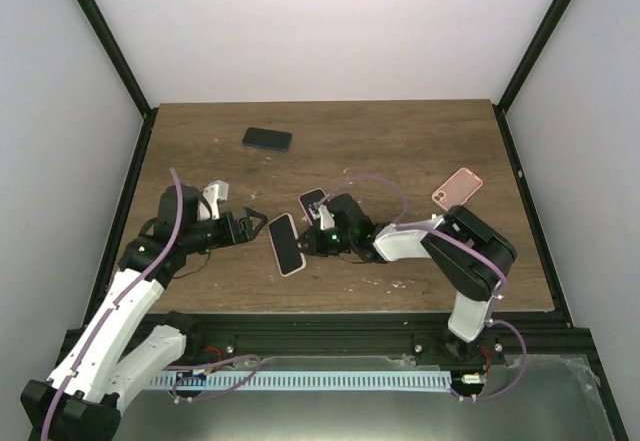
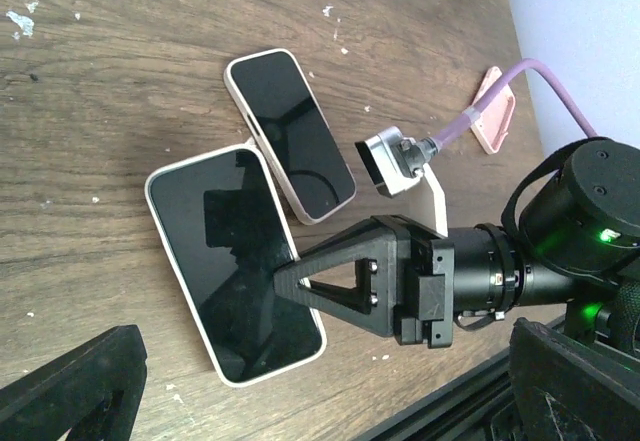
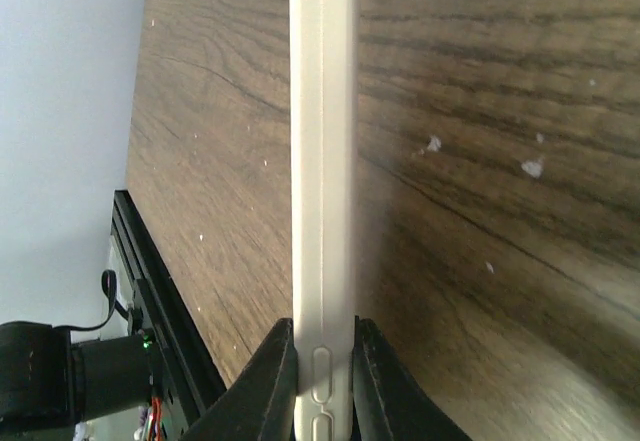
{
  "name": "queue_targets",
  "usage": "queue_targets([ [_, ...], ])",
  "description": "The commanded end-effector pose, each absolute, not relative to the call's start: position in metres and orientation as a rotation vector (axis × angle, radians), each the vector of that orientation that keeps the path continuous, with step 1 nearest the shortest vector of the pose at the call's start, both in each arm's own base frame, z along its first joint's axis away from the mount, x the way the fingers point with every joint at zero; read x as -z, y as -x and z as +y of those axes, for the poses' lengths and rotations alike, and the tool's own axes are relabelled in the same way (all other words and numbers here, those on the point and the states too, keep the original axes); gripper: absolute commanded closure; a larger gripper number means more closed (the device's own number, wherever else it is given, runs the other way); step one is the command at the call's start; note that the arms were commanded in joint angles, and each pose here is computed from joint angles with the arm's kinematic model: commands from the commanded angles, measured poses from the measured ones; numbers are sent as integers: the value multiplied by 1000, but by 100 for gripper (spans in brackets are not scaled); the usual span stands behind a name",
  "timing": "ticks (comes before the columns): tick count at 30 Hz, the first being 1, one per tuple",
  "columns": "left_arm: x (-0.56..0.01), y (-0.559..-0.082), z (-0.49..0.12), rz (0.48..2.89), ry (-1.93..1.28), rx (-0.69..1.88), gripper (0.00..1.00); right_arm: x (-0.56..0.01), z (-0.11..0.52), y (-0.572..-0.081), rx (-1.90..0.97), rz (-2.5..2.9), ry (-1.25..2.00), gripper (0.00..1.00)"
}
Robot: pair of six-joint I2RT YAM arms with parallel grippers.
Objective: Put the phone into the phone case
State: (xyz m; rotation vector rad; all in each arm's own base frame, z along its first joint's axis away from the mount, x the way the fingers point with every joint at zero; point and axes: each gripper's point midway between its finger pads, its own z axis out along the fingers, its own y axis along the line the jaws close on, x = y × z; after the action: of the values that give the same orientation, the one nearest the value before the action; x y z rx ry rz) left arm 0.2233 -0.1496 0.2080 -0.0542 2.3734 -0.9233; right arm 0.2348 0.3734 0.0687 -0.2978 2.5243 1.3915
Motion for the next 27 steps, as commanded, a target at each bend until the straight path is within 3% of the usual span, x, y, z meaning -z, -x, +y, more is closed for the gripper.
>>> queue_targets([
  [1, -201, -225, -144, 2385, 83, 885, 0, -93, 395, -254, -1453, 2396, 378, 88],
  [6, -189, -225, -150, 2416, 111, 935, 1, -82, 388, -261, -1350, 2455, 365, 64],
  [11, -179, -229, -163, 2444, 88, 1020, 13, -91, 361, -273, -1198, 2462, 352, 52],
  [15, -172, -234, -171, 2470, 84, 1055, 21, -93, 321, -289, -1035, 2476, 292, 58],
  [20, -160, -240, -184, 2493, 89, 1150, 43, -87, 281, -306, -852, 2495, 242, 74],
  [27, -145, -244, -191, 2525, 121, 1196, 48, -73, 265, -318, -733, 2524, 242, 83],
])
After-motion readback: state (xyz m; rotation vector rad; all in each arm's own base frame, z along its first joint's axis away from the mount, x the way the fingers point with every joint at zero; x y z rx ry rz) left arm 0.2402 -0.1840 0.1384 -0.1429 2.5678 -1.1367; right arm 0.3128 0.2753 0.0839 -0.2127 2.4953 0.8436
